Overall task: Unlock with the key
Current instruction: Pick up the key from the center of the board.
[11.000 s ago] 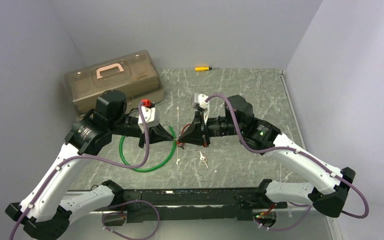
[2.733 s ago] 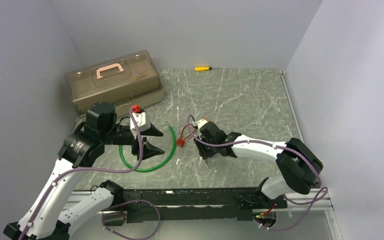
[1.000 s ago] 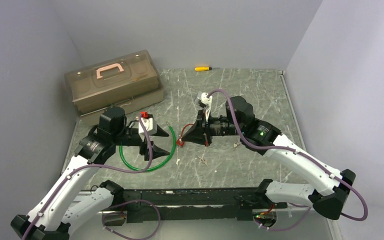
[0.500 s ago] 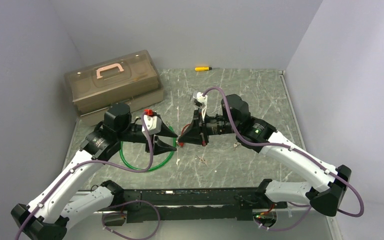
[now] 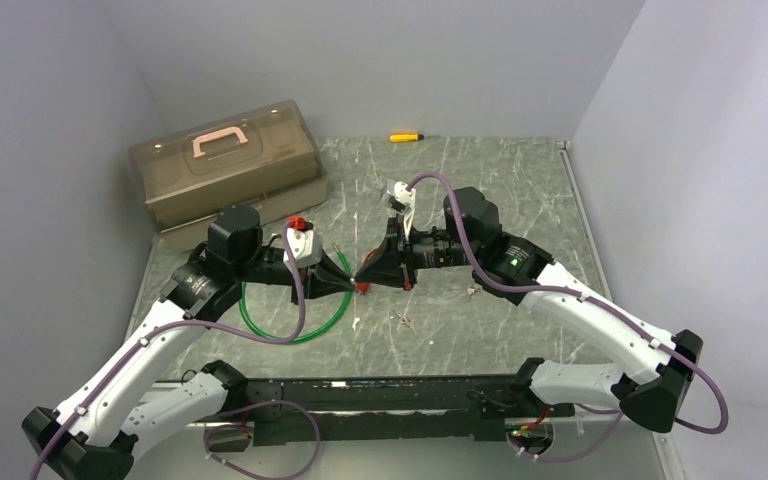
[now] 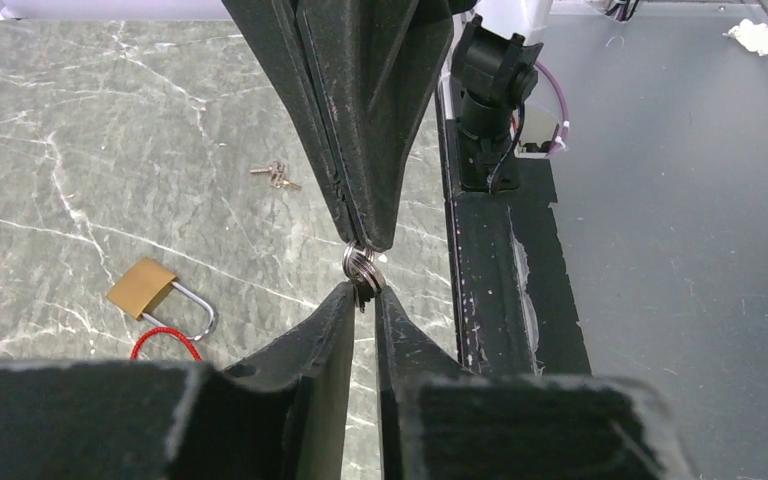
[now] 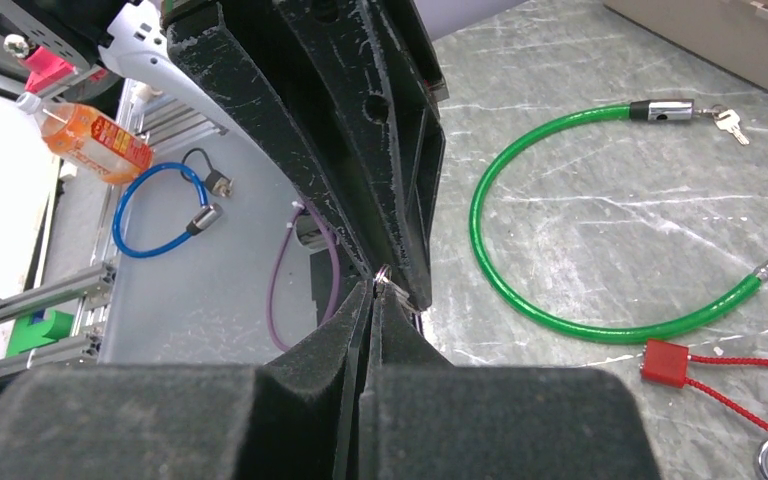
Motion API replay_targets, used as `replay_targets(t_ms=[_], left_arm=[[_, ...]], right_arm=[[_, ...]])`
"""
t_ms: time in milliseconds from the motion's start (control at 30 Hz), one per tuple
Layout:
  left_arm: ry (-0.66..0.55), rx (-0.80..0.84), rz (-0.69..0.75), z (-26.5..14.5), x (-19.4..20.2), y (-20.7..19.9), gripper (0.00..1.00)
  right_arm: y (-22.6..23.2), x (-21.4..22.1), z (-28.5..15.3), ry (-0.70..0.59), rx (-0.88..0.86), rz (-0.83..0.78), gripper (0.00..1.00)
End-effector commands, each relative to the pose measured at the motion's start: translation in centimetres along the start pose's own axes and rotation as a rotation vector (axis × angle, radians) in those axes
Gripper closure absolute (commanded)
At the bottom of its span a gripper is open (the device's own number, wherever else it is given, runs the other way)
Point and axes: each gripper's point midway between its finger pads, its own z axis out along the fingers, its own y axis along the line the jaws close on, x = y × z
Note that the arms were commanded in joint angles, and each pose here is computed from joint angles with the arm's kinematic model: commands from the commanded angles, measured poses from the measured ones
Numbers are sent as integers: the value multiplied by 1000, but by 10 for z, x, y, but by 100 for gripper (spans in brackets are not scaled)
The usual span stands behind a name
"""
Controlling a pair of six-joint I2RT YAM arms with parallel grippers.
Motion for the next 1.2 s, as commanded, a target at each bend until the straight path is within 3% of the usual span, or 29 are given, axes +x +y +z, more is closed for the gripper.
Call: replay_targets(t_ms=[0,67,1067,1167], left_arm=[[-39,33,40,-2,-16,-8,90],[-26,26,50,-4,-14,-9,100],[36,7,79,-25,-27,-26,100],[47,9,60,-25,-26,-26,100]], right_arm=[[8,-21,-5,-68,-3,-56,100],[6,-19,-7,-65,11,-56,100],[-2,2,-19,2,84,-59,100],[-2,-1,-21,2,91,-77,84]])
